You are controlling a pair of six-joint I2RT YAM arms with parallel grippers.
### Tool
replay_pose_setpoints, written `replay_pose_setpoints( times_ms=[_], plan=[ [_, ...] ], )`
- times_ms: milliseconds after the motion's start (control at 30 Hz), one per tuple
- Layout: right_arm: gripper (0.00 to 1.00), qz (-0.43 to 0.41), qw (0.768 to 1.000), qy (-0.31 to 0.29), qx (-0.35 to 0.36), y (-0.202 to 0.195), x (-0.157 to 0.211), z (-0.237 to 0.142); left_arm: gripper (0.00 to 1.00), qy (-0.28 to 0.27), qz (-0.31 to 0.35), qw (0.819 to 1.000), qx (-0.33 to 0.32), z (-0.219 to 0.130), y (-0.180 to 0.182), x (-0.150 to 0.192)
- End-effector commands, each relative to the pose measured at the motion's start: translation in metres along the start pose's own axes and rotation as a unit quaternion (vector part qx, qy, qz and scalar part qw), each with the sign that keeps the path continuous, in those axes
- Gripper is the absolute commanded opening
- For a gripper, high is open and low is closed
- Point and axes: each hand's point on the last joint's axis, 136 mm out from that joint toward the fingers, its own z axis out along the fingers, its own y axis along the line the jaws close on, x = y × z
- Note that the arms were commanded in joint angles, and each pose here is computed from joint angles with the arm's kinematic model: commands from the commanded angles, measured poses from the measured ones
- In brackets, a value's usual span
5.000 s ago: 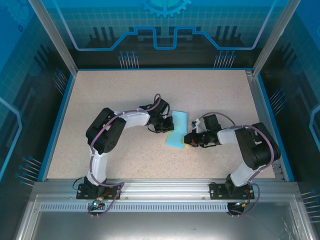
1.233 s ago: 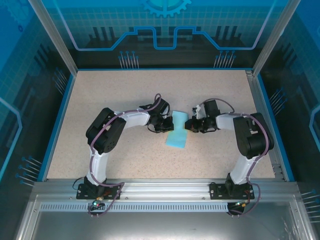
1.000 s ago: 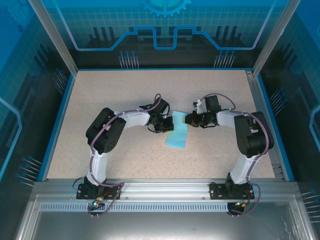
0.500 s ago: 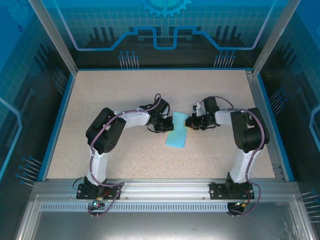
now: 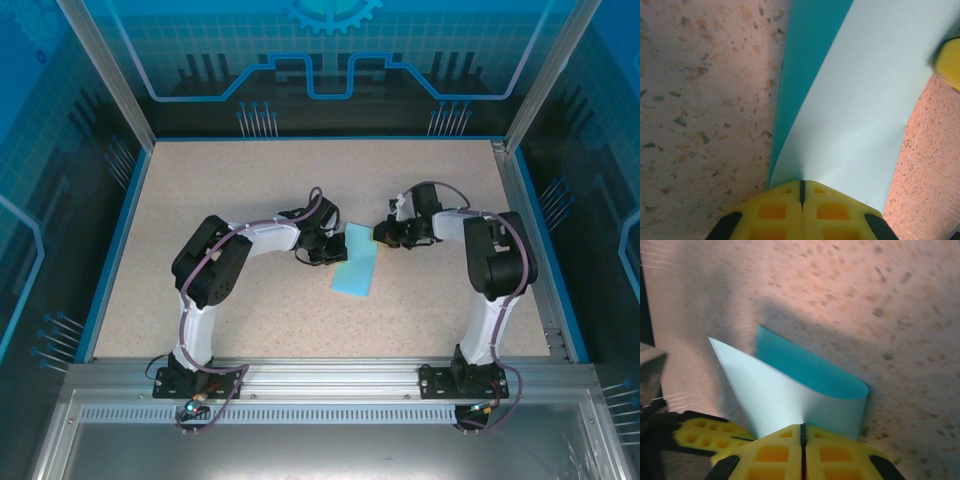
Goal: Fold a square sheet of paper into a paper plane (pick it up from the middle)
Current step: Fold the square sheet of paper in half at the center of the table.
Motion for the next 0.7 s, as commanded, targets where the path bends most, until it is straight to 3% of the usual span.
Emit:
replay_pose_setpoints(
  times_ms=[0, 433, 667],
  plan=[
    [0.09, 0.024, 0.999, 0.021, 0.025, -0.022, 0.008, 0.008, 0.0, 0.032, -0.011, 0.998, -0.049, 0.011, 0.027, 0.018],
    [0.09, 0.018, 1.0, 0.004, -0.012, 0.016, -0.021, -0.015, 0.0, 0.034, -0.009, 0.998, -0.048, 0.011, 0.026, 0.018],
    [0.09, 0.051, 0.999, 0.012, 0.009, -0.006, -0.024, 0.0, 0.0, 0.035, -0.011, 0.998, -0.045, 0.013, 0.025, 0.018]
  ],
)
